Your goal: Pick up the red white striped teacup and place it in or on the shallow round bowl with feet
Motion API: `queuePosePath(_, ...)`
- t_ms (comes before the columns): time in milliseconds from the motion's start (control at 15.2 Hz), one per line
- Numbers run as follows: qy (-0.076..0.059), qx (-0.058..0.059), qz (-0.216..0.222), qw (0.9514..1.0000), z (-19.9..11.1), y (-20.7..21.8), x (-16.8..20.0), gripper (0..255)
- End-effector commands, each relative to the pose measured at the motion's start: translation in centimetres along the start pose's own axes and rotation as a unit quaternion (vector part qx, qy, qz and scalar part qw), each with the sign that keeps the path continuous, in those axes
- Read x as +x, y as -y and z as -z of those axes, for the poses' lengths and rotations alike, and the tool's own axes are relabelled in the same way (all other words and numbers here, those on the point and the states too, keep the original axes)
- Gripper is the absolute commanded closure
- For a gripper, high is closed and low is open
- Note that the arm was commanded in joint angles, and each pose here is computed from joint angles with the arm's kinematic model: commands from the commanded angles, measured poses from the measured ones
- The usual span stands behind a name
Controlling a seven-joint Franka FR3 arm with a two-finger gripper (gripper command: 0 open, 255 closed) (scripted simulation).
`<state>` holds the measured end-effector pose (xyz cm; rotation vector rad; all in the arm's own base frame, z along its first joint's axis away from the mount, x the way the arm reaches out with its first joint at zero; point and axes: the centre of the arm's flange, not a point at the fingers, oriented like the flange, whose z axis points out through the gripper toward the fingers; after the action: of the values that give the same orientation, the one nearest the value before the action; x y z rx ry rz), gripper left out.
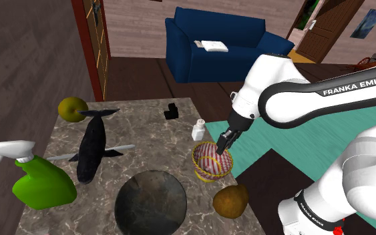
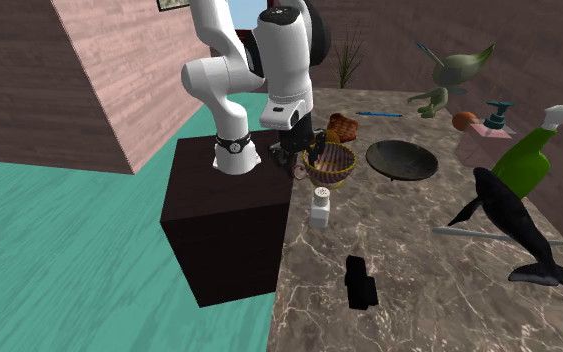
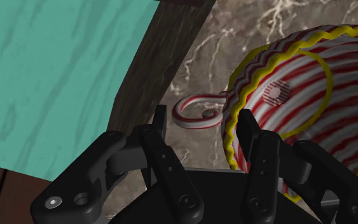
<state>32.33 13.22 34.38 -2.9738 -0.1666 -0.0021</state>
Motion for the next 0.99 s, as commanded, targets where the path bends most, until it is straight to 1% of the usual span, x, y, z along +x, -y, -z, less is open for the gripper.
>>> queuePosePath(0,0.000,0.000,0.000,1.0000,0.0,0.0,0.0,255)
queuePosePath(132,0.000,0.000,0.000,1.0000,0.0,0.0,0.0,255)
queuePosePath(924,0.000,0.000,0.000,1.0000,6.3,1.0,0.1,255)
